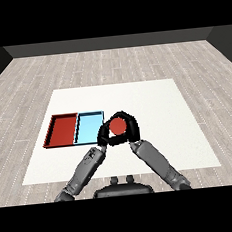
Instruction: Pick the red can and put it in the red box
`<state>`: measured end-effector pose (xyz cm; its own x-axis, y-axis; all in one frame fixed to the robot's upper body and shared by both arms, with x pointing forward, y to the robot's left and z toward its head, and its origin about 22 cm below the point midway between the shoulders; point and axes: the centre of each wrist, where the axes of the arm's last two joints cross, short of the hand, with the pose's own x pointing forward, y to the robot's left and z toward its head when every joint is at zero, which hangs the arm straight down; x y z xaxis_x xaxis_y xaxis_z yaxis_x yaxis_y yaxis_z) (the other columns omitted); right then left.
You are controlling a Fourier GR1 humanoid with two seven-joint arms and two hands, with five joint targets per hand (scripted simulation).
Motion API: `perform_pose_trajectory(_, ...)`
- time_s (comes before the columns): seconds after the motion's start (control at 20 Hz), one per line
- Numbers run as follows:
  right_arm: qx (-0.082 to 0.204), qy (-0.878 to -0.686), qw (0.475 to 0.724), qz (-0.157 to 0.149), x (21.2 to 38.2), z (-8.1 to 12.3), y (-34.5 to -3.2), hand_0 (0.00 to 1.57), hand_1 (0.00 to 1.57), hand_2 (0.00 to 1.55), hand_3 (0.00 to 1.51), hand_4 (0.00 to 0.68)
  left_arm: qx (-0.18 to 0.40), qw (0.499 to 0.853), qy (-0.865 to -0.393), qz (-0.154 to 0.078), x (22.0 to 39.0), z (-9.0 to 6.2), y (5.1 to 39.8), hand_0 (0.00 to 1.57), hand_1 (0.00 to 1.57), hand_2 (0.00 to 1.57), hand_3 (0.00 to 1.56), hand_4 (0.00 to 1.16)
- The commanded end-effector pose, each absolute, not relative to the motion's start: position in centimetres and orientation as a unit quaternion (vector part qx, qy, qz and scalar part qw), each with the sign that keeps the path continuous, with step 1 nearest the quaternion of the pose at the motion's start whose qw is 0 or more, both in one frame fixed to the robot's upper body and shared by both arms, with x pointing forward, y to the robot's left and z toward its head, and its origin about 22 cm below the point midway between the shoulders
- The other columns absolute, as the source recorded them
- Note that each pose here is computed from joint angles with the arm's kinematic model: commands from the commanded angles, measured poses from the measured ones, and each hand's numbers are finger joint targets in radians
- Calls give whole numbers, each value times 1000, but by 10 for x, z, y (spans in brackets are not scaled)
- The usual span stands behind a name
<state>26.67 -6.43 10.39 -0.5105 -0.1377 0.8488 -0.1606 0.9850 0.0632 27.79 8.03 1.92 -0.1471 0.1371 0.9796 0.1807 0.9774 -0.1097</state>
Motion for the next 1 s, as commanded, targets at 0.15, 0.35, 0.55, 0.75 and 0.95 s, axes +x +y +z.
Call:
perform_pose_trajectory(0.15, 80, -869, 488, 8, 277, 115, -70, 1571, 1571, 1467, 1395, 631, -122, 641, -758, -22, 270, 26, 57, 1571, 1571, 1571, 1499, 1128)
perform_pose_trajectory(0.35, 91, -866, 492, 7, 255, 115, -72, 1571, 1571, 1461, 1394, 630, -114, 638, -762, -8, 276, 32, 63, 1571, 1571, 1571, 1492, 1130)
perform_pose_trajectory(0.55, 62, -857, 509, 59, 272, 110, -55, 0, 0, 0, 0, 0, -105, 628, -771, -5, 279, 29, 66, 1571, 1571, 1571, 1499, 1127)
perform_pose_trajectory(0.75, 63, -848, 521, 71, 274, 103, -63, 0, 0, 0, 0, 0, -105, 627, -771, -5, 279, 29, 65, 1571, 1571, 1571, 1499, 1127)
perform_pose_trajectory(0.95, 48, -854, 514, 69, 275, 118, -52, 0, 0, 0, 0, 0, -103, 624, -774, -12, 285, 23, 69, 1571, 1571, 1571, 1496, 1129)
